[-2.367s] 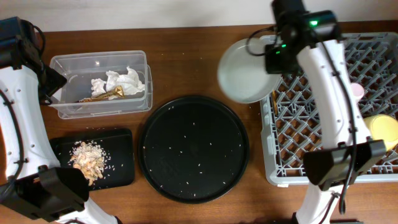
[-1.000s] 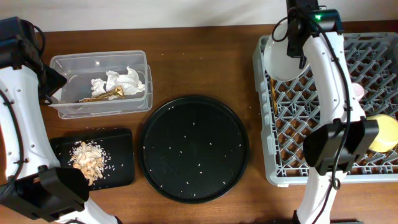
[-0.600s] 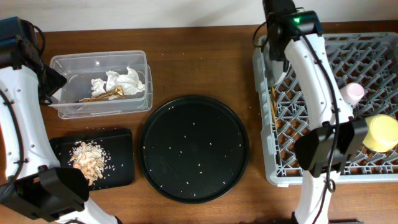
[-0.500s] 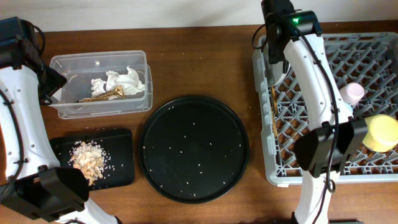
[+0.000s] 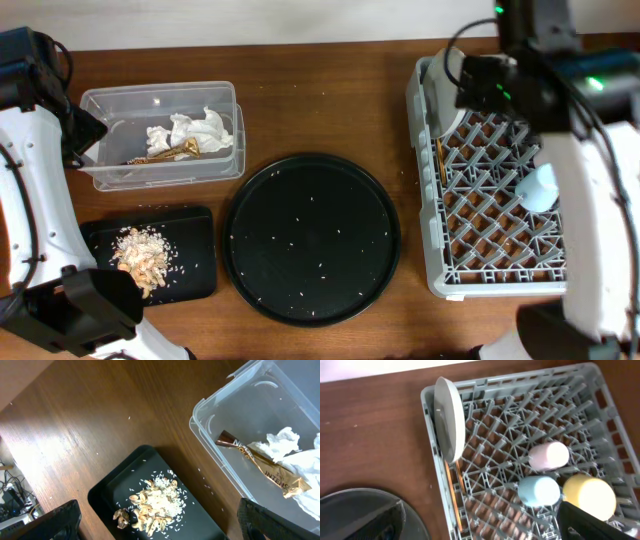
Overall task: Sort waste into correct bins and load items into the dishwasher rack
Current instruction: 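Stand the plate upright at the rack's back left and release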
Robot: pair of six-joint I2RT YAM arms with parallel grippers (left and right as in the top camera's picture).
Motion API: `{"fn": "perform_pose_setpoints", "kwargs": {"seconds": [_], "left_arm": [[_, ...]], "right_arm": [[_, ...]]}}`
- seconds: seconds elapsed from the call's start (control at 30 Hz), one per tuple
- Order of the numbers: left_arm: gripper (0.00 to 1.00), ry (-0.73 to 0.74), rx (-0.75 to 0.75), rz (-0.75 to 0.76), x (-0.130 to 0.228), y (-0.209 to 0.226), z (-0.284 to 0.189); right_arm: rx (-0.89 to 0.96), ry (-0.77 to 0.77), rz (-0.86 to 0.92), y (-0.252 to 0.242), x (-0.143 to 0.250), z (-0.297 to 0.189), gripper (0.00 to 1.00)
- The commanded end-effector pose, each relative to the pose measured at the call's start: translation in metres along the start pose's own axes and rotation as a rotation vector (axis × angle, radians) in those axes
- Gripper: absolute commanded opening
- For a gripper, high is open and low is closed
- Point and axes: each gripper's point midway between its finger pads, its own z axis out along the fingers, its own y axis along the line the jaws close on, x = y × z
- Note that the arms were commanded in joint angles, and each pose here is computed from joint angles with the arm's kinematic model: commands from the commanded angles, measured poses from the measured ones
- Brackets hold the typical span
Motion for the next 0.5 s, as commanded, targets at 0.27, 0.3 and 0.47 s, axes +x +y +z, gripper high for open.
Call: {"fn": "perform_pose_setpoints", "kwargs": {"seconds": [0.27, 0.3, 0.47], "left_arm": [[0.99, -0.013, 0.000, -0.010, -0.003, 0.002, -0.003], [0.99, -0.013, 0.000, -0.010, -0.003, 0.002, -0.003], [0.99, -0.013, 0.000, -0.010, -0.003, 0.002, -0.003]], "right_arm": [[-0.123, 0.045, 0.046, -0.029, 0.075, -0.082, 0.96], [-0.122, 0.049, 0.048, -0.032, 0.084, -0.084, 0.96], [-0.105, 0.085, 0.057, -0.053, 0.145, -0.086, 0.96]]}}
